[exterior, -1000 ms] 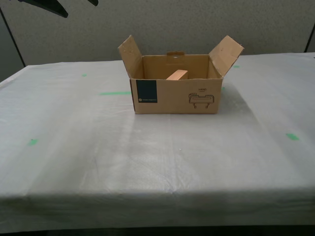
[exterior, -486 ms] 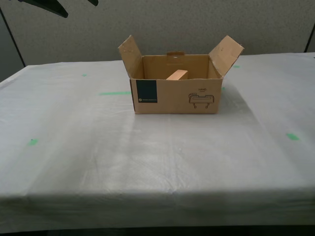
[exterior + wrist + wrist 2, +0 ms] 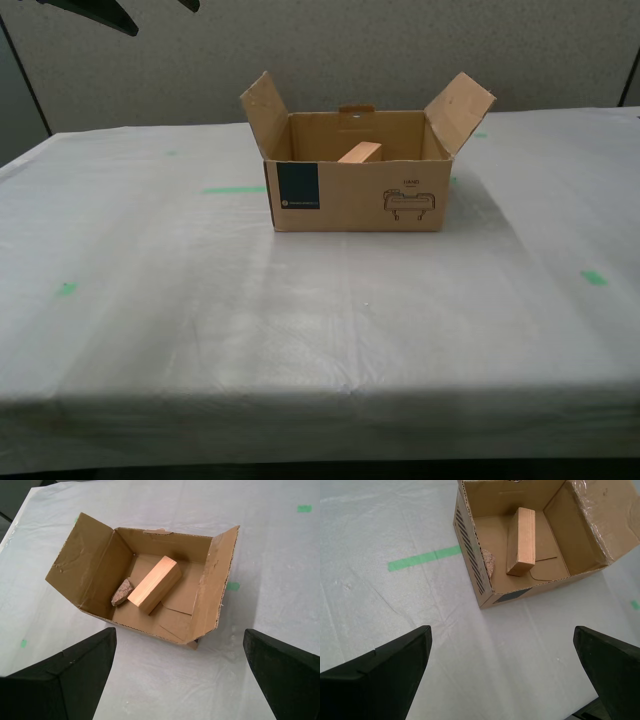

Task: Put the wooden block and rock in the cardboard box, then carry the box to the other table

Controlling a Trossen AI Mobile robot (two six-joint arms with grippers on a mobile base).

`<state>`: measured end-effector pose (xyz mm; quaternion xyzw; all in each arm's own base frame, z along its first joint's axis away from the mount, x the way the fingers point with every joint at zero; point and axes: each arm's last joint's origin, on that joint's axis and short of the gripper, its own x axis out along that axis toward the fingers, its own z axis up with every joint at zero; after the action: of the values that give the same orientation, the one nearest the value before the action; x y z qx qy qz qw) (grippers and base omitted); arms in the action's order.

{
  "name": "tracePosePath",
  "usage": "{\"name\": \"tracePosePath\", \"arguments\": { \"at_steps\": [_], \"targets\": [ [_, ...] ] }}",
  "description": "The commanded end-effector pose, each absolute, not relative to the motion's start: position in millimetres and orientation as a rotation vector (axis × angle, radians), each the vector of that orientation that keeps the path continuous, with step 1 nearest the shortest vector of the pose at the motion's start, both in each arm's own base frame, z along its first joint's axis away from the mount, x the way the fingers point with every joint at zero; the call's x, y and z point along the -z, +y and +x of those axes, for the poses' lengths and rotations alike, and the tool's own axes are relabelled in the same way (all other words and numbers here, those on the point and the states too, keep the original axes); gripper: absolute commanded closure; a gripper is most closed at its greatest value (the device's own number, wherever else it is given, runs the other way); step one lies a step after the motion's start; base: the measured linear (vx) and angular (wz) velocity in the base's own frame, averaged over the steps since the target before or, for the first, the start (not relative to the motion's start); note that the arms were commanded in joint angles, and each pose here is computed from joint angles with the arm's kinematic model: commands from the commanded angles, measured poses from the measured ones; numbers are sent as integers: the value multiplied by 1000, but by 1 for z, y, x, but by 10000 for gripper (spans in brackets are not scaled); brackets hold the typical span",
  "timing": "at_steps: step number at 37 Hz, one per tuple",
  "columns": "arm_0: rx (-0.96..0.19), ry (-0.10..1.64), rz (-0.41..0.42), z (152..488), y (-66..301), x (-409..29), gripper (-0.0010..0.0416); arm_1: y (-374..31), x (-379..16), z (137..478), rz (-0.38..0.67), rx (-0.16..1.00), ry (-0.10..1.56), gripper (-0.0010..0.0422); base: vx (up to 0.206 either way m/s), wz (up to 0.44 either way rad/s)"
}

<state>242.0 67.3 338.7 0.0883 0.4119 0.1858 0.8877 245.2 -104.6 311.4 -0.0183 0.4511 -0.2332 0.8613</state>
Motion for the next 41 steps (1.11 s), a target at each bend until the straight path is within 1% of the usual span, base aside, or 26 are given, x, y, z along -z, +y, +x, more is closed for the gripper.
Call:
{"name": "tracePosePath", "arguments": {
  "at_steps": [1,41],
  "targets": [
    [-384,854,181,242,67,-339,53,-105,-311,245,-39,488,946,25,0,0],
    [-384,854,181,242,67,-339,53,-105,-311,245,-38,487,946,25,0,0]
  ]
}}
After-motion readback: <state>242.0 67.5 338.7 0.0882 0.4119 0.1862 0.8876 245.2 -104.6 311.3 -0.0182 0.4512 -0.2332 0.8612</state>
